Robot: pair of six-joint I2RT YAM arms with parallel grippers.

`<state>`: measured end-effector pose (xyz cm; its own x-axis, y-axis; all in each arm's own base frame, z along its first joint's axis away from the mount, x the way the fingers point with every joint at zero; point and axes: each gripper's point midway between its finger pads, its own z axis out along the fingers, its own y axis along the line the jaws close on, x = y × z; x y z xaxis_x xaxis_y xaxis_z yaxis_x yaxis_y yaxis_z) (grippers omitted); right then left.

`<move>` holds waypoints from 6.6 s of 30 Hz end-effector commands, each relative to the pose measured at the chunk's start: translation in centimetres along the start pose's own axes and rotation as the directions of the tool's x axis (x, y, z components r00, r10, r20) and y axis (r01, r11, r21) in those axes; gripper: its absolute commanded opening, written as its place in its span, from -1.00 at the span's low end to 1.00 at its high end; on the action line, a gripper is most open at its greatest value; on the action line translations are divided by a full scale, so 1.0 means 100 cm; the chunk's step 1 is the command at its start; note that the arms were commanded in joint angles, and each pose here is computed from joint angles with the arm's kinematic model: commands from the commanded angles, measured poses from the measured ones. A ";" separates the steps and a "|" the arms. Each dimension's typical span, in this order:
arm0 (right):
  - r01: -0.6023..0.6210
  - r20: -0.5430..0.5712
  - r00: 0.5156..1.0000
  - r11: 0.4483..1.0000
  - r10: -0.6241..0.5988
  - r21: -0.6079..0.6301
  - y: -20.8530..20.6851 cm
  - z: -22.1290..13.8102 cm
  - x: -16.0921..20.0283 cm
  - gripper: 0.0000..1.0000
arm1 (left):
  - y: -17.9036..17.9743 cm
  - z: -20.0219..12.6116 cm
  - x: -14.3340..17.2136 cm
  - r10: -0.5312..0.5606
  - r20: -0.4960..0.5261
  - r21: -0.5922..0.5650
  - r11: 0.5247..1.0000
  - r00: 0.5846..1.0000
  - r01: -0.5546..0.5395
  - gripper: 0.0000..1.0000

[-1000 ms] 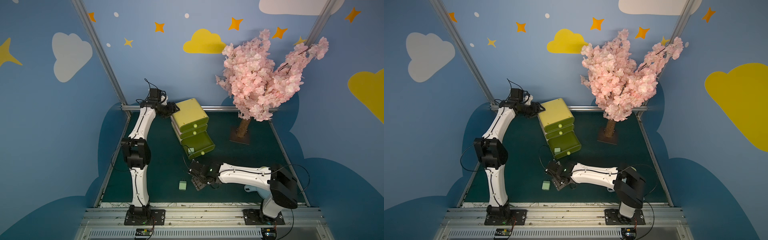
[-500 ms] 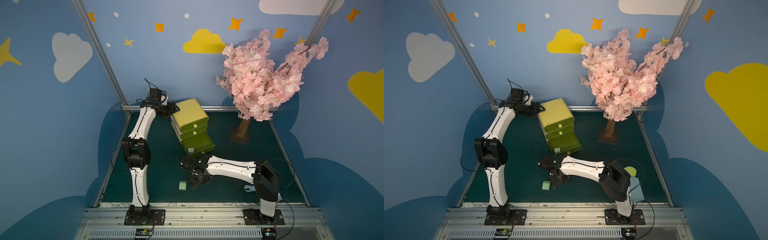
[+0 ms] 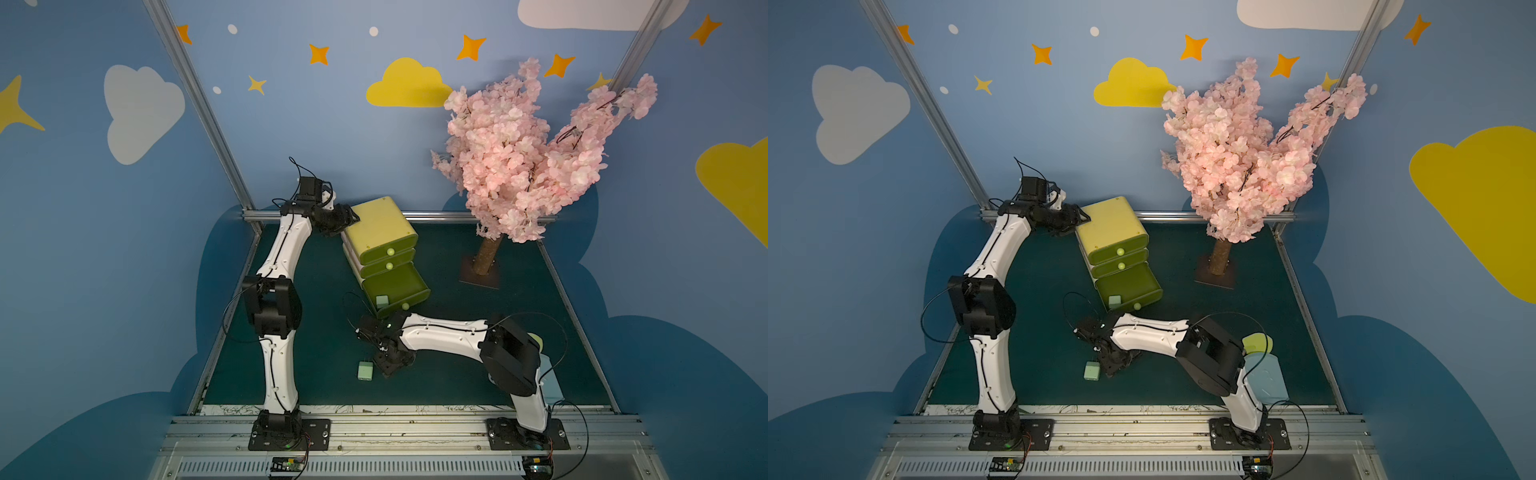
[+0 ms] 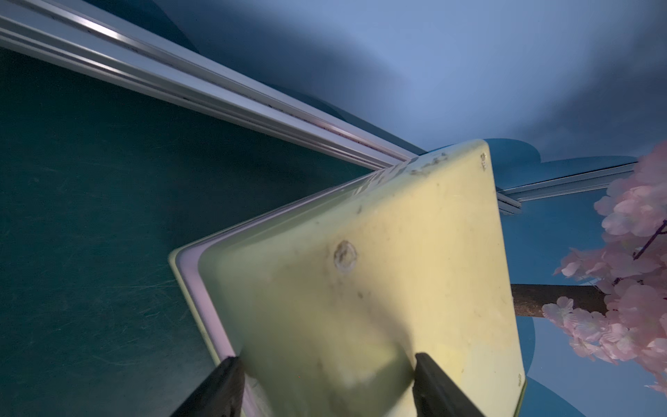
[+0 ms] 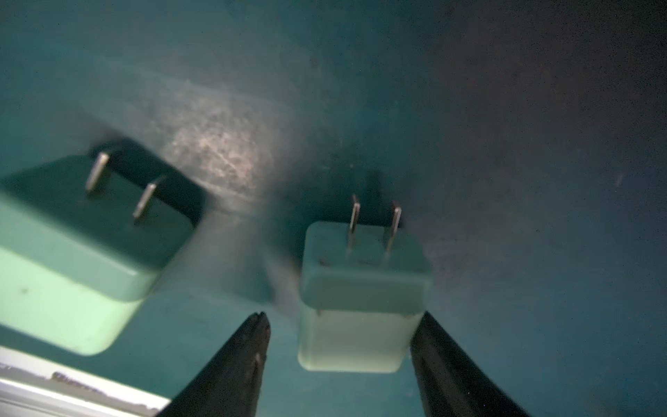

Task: Place the plugs into the drawer by color
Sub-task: Pick up the plug from the center of the board, then place the plug in the drawer, then pick up the plug from the center of the board, then place the plug in the drawer.

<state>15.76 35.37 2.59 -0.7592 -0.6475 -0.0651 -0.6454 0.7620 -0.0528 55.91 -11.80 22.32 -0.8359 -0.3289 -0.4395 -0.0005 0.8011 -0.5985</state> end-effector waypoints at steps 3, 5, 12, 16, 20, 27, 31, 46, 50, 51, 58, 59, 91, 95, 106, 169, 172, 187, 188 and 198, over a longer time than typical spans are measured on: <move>-0.009 0.019 1.000 1.000 0.009 0.010 -0.006 0.006 -0.013 0.19 | 0.032 0.029 0.047 -0.049 -0.158 -0.123 0.992 0.986 0.029 0.48; -0.013 0.028 1.000 1.000 0.012 0.014 -0.009 0.005 -0.015 0.12 | 0.032 0.029 0.047 -0.049 -0.158 -0.126 0.992 0.986 0.029 0.48; -0.019 0.096 0.995 1.000 0.018 0.015 -0.026 -0.027 -0.025 -0.08 | 0.033 0.030 0.048 -0.047 -0.159 -0.129 0.991 0.986 0.027 0.48; -0.033 0.197 0.980 0.999 0.029 0.015 -0.056 -0.065 -0.047 -0.18 | 0.034 0.030 0.048 -0.049 -0.160 -0.132 0.991 0.986 0.028 0.48; -0.041 0.279 0.960 0.998 0.027 0.046 -0.090 -0.090 -0.078 -0.19 | 0.035 0.031 0.049 -0.048 -0.162 -0.134 0.991 0.986 0.026 0.48; -0.053 0.342 0.939 0.997 0.031 0.056 -0.125 -0.086 -0.142 -0.24 | 0.037 0.029 0.046 -0.054 -0.155 -0.135 0.990 0.986 0.033 0.48; -0.059 0.334 0.942 0.997 0.042 0.041 -0.130 -0.075 -0.161 -0.25 | 0.040 0.028 0.044 -0.059 -0.150 -0.138 0.990 0.987 0.038 0.48; -0.089 0.232 0.969 0.996 0.081 0.028 -0.138 -0.027 -0.159 -0.25 | 0.045 0.030 0.044 -0.074 -0.157 -0.138 0.989 0.985 0.052 0.48; -0.094 0.220 0.972 0.995 0.085 0.030 -0.140 -0.019 -0.159 -0.24 | 0.043 0.029 0.044 -0.070 -0.155 -0.135 0.990 0.985 0.050 0.48; -0.094 0.218 0.972 0.995 0.085 0.031 -0.141 -0.018 -0.160 -0.23 | 0.043 0.029 0.044 -0.069 -0.154 -0.136 0.990 0.986 0.048 0.48; -0.091 0.227 0.971 0.995 0.081 0.032 -0.144 -0.023 -0.167 -0.03 | 0.043 0.028 0.043 -0.067 -0.152 -0.136 0.990 0.986 0.047 0.48; -0.090 0.227 0.971 0.995 0.080 0.034 -0.145 -0.025 -0.166 0.02 | 0.043 0.028 0.043 -0.068 -0.151 -0.137 0.989 0.986 0.047 0.48; 0.330 0.389 0.859 0.941 -0.332 0.075 0.073 -0.045 -0.058 0.41 | 0.046 0.024 0.040 -0.074 -0.146 -0.134 0.990 0.987 0.054 0.48; 0.340 0.366 0.864 0.937 -0.345 0.080 0.078 -0.037 -0.059 0.45 | 0.045 0.024 0.041 -0.075 -0.147 -0.134 0.989 0.986 0.055 0.48; 0.319 0.312 0.890 0.943 -0.333 0.096 0.069 -0.022 -0.049 0.47 | 0.045 0.024 0.041 -0.075 -0.147 -0.131 0.990 0.986 0.055 0.48; -0.074 0.593 0.805 0.993 0.006 0.091 -0.159 -0.078 -0.185 -0.20 | 0.038 0.019 0.038 -0.054 -0.136 -0.133 0.990 0.989 0.036 0.49; -0.095 0.607 0.794 0.991 0.015 0.099 -0.165 -0.072 -0.191 -0.19 | 0.040 0.021 0.040 -0.058 -0.141 -0.133 0.990 0.988 0.039 0.49; -0.149 0.589 0.804 0.986 0.075 0.078 -0.181 -0.043 -0.190 -0.17 | 0.042 0.018 0.037 -0.068 -0.136 -0.130 0.990 0.988 0.050 0.49; -0.155 0.589 0.804 0.985 0.078 0.080 -0.182 -0.042 -0.191 -0.17 | 0.043 0.018 0.037 -0.068 -0.136 -0.131 0.990 0.988 0.050 0.49; -0.197 0.593 0.797 0.977 0.112 0.080 -0.197 -0.027 -0.196 -0.16 | 0.041 0.019 0.038 -0.067 -0.139 -0.127 0.991 0.988 0.050 0.49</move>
<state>40.95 33.07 7.51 -0.6348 -0.4939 -0.5942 -0.5254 0.8398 -0.1367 56.25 -11.43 22.58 -0.8250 -0.3318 -0.4574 0.0024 0.8074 -0.5900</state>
